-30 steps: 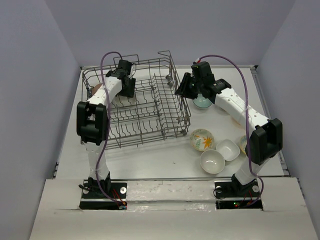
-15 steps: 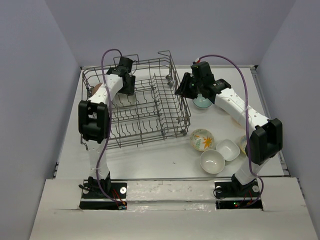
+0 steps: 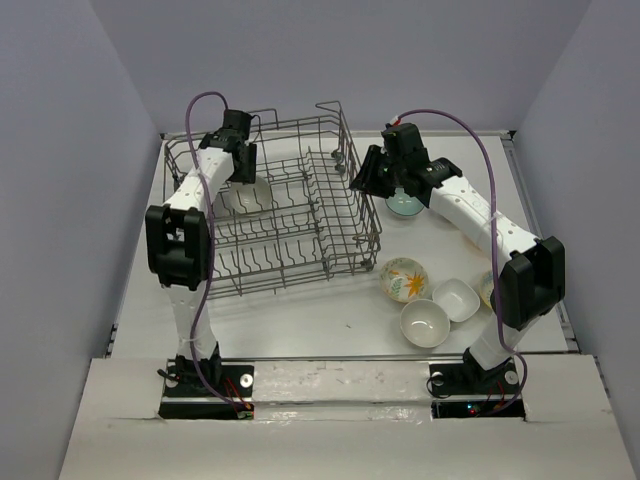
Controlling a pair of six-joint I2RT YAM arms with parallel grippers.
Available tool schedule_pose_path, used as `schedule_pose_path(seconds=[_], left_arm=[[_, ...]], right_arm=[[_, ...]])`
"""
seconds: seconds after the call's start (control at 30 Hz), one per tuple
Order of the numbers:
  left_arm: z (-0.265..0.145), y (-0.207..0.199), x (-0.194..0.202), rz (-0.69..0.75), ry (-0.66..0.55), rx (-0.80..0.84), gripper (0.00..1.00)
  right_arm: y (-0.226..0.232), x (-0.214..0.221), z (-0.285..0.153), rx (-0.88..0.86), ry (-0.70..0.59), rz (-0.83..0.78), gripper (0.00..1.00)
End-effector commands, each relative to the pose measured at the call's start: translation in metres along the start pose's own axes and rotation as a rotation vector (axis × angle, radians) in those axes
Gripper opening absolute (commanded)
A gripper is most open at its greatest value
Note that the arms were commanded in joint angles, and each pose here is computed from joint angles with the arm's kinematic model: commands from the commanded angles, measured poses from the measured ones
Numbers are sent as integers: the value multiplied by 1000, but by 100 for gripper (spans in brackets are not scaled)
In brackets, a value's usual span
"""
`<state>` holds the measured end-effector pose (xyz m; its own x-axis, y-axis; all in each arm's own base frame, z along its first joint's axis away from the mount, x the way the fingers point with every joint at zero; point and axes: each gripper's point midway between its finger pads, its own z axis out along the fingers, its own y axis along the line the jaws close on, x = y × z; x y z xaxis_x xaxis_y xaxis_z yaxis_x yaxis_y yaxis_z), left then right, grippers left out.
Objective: Load the bowls into the dish rack
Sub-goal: Pick up the bowl from the dish rack.
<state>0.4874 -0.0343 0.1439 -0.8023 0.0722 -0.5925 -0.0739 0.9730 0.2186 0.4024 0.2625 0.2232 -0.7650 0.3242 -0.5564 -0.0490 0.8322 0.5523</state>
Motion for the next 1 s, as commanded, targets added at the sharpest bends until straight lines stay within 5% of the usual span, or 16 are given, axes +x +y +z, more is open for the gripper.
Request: schedule_pose_path(seconds=[0.0, 0.57, 0.97], left_arm=[[19, -8, 17, 10, 70, 3, 74], [36, -15, 24, 1, 120, 40, 62], [34, -15, 22, -6, 115, 48, 23]], right_arm=[[3, 5, 4, -7, 19, 31, 12], [0, 7, 5, 1, 22, 28, 12], [0, 6, 3, -1, 17, 26, 11]])
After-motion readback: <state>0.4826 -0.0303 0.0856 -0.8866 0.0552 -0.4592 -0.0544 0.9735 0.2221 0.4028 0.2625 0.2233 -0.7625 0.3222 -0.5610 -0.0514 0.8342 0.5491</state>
